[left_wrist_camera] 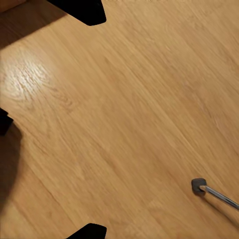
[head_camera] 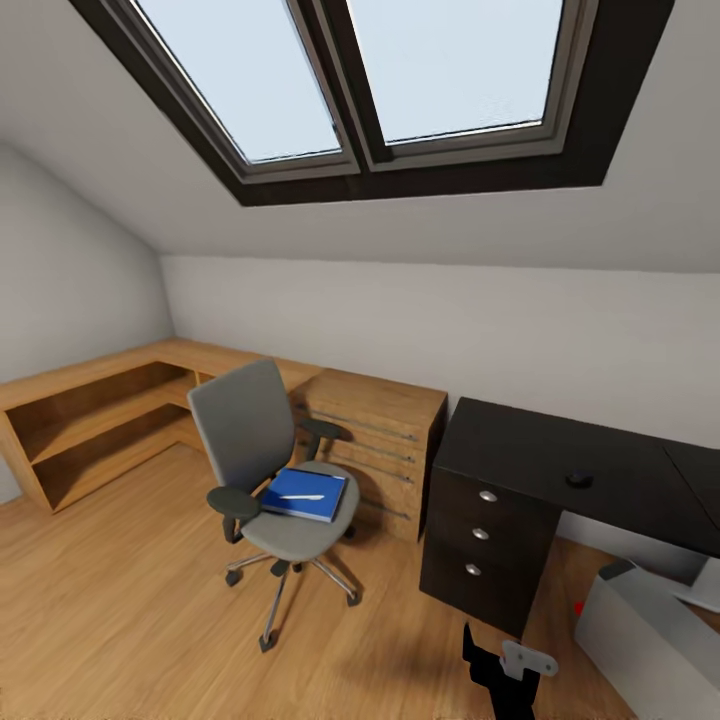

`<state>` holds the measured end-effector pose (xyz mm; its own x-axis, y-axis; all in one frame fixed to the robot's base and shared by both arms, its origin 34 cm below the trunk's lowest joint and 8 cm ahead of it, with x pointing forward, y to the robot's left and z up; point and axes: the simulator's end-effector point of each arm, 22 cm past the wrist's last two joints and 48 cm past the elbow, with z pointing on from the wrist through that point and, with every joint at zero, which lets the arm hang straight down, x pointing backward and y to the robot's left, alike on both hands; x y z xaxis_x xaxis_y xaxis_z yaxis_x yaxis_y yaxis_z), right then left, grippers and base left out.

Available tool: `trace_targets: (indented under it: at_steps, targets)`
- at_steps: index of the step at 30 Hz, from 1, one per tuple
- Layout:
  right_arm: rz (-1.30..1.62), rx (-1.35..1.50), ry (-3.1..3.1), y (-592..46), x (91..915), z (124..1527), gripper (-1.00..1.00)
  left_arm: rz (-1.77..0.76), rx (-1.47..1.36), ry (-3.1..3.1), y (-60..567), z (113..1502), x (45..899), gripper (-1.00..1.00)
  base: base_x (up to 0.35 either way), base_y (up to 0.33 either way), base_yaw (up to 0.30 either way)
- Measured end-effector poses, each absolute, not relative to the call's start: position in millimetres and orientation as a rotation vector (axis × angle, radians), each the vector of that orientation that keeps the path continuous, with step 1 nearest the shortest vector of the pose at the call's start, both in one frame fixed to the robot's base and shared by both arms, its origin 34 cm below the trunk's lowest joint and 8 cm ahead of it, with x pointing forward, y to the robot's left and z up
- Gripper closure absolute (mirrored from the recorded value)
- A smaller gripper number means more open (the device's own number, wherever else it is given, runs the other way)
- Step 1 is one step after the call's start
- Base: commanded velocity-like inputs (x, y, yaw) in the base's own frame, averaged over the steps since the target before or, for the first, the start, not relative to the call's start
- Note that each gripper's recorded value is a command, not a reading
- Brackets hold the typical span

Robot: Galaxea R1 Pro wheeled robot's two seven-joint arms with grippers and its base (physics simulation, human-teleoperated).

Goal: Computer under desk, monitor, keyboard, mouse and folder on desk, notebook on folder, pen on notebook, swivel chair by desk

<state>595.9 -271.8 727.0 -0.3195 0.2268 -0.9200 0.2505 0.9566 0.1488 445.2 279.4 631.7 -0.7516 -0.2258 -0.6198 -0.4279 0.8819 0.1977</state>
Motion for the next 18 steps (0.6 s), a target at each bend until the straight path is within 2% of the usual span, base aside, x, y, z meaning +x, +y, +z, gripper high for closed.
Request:
trace_targets:
  at_steps: [18]
  targets:
    - [-0.030,0.347,1.939,-272,590,717,-1.00,0.449,-0.467,2.467,279,626,437,-1.00,0.000,0.000,0.000]
